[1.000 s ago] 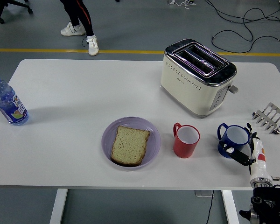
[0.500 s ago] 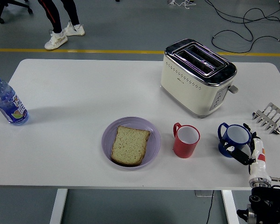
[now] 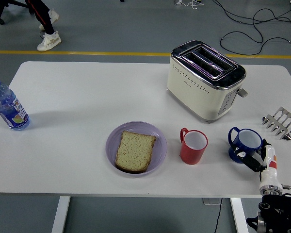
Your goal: Pick up the cup,pour liquid into bread,place the cup on the desk
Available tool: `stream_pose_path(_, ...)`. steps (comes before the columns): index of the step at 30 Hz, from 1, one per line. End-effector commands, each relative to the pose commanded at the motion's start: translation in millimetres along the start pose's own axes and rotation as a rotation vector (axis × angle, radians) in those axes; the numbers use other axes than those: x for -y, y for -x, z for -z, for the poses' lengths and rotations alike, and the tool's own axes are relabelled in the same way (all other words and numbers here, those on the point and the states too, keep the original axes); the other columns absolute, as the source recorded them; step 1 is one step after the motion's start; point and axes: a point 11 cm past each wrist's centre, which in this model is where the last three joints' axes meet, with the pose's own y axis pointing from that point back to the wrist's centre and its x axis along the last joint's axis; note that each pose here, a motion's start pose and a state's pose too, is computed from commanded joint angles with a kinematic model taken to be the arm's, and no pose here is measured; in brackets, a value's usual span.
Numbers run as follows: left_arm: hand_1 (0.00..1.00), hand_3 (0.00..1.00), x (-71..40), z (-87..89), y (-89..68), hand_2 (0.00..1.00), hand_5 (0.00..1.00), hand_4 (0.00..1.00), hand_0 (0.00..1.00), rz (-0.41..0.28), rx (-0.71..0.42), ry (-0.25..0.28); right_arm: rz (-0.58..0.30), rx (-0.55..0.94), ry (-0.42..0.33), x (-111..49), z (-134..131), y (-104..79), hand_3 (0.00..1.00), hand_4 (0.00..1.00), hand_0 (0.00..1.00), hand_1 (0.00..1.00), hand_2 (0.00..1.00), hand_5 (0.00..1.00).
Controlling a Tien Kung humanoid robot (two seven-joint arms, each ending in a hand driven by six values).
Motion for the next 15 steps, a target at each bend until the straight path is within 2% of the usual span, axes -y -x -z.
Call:
stream_pose_path(3,0.689,0.591,0.0,-0.1,0.1,0.708,0.897,0.294,0.656,0.001,-0.001,0.0,-0.007,0.006,-0.028,0.8,5,-2.2,0.586,0.902,0.631,0.554,0.587,0.173)
stream_pose_path(4,0.689,0.591,0.0,-0.1,0.1,0.707,0.896,0.294,0.656,0.001,-0.002,0.001,-0.008,0.006,-0.032,0.9,6,-2.5,0.537,0.851,0.547,0.472,0.531,0.162)
stream_pose_path(9,0.689,0.591,0.0,-0.2,0.4,0.707,0.896,0.294,0.656,0.002,-0.003,0.001,-0.009,0.019,-0.098,2.2,23,-5.2,0.537,0.851,0.547,0.472,0.531,0.162)
stream_pose_path(10,0.689,0.591,0.0,-0.2,0.4,0.707,0.896,0.294,0.656,0.002,-0.003,0.0,-0.004,0.025,-0.112,2.3,29,-6.1,0.513,0.822,0.423,0.399,0.495,0.157)
stream_pose_path(15,0.689,0.591,0.0,0.0,0.7,0.707,0.896,0.294,0.656,0.003,-0.006,0.0,0.024,0.031,-0.174,2.4,57,-9.7,0.513,0.822,0.423,0.399,0.495,0.157)
